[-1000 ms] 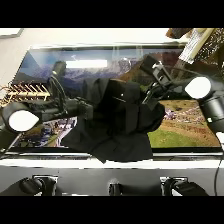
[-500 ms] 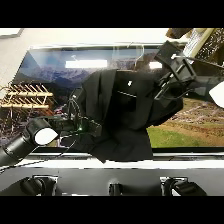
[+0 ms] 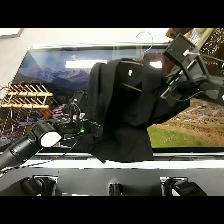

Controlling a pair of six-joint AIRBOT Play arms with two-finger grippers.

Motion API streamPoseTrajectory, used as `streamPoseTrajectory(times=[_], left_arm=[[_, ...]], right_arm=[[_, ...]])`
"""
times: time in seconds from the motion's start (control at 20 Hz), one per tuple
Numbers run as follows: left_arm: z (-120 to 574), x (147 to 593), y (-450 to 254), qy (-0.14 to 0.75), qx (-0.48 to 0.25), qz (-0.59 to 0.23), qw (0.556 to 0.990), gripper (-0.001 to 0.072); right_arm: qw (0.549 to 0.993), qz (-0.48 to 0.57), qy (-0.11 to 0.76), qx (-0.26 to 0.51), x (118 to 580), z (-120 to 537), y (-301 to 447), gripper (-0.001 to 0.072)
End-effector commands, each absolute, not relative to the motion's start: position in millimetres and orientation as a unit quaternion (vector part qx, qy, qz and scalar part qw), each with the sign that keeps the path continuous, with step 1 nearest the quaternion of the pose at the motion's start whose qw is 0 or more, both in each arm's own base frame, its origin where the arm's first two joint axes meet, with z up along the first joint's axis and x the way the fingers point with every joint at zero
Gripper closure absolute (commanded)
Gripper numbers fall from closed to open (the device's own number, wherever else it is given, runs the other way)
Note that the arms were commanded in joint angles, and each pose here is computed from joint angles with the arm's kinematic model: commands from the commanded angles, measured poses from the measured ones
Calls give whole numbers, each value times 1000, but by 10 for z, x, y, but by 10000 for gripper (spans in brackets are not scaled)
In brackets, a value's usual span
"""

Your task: Fold the clothes and pants, and hang the long-sleeved shirts on hangers.

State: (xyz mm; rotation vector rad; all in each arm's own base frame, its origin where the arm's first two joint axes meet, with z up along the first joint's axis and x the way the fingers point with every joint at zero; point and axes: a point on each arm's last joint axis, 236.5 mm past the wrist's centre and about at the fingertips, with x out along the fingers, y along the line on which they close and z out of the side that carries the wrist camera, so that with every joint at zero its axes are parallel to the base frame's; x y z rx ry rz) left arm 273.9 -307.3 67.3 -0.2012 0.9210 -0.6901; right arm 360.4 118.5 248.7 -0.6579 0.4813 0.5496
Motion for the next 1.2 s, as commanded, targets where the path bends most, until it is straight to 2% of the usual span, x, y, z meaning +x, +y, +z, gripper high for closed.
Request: streamPoseTrajectory(times=[0.0,0.05,0.2,0.35,0.45,0.6,0.7,0.75,0.9,1.15], left_arm=[[889,2873,-3103,396,-114,-329,850,41],[997,2916,-3071,385,-117,-329,854,-13],[1383,3050,-2737,352,-100,-316,875,-13],[1692,3196,-2196,324,-35,-296,898,-13],[1698,3254,-1936,313,51,-299,900,-9],[1601,3275,-1813,282,197,-337,877,-3],[1606,3251,-1864,281,193,-344,875,20],[1576,3246,-1877,277,211,-351,869,40],[1452,3230,-1874,252,298,-381,838,40],[1268,3077,-2171,254,291,-459,800,39]], right_arm=[[879,279,232,-310,3541,2486,1246,689],[876,282,230,-316,3535,2482,1251,689],[863,308,226,-330,3472,2455,1332,689],[820,380,223,-365,3246,2335,1516,689],[791,420,220,-387,3100,2264,1596,689],[767,453,223,-396,2984,2181,1658,689],[754,470,227,-399,2944,2121,1689,689],[753,473,228,-397,2948,2105,1706,689],[742,489,231,-395,2956,2031,1756,689],[736,504,235,-385,2998,1951,1825,689]])
